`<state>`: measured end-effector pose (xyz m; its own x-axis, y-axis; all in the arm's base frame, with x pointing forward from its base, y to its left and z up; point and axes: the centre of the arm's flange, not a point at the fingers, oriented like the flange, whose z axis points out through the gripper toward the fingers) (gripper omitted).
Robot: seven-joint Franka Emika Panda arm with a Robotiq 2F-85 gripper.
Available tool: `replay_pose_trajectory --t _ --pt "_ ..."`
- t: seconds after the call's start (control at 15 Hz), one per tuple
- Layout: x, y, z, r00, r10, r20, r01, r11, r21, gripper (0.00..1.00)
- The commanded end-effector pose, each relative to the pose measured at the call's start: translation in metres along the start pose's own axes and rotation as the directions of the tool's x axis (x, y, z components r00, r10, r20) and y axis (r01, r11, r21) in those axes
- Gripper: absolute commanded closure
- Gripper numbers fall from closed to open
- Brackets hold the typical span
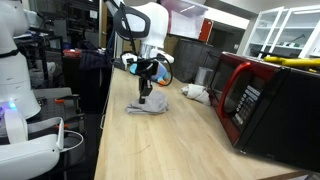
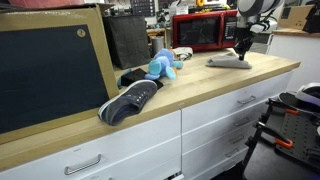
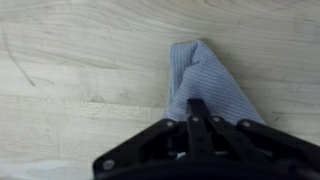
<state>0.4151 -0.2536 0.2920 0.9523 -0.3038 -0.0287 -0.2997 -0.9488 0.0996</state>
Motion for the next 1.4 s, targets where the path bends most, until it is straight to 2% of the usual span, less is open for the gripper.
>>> replay_pose_trajectory --t 0.0,0.2,0.33,0.73,1.0,1.33 --pt "0.012 0.008 -0.024 0.999 0.032 -0.037 -0.030 0.998 0.063 1.00" --pt "0.027 0.013 -0.034 0.992 0.096 -0.082 -0.087 0.991 0.098 1.00" --pt "0.036 0.010 -0.031 0.986 0.123 -0.114 -0.112 0.989 0.095 1.00" --pt "0.063 0.003 0.015 0.954 0.201 -0.224 -0.201 0.979 0.024 1.00" --pt "0.074 0.004 0.039 0.901 0.255 -0.351 -0.268 0.963 0.012 1.00" --pt "0.079 0.014 0.040 0.822 0.294 -0.488 -0.318 0.947 0.035 1.00"
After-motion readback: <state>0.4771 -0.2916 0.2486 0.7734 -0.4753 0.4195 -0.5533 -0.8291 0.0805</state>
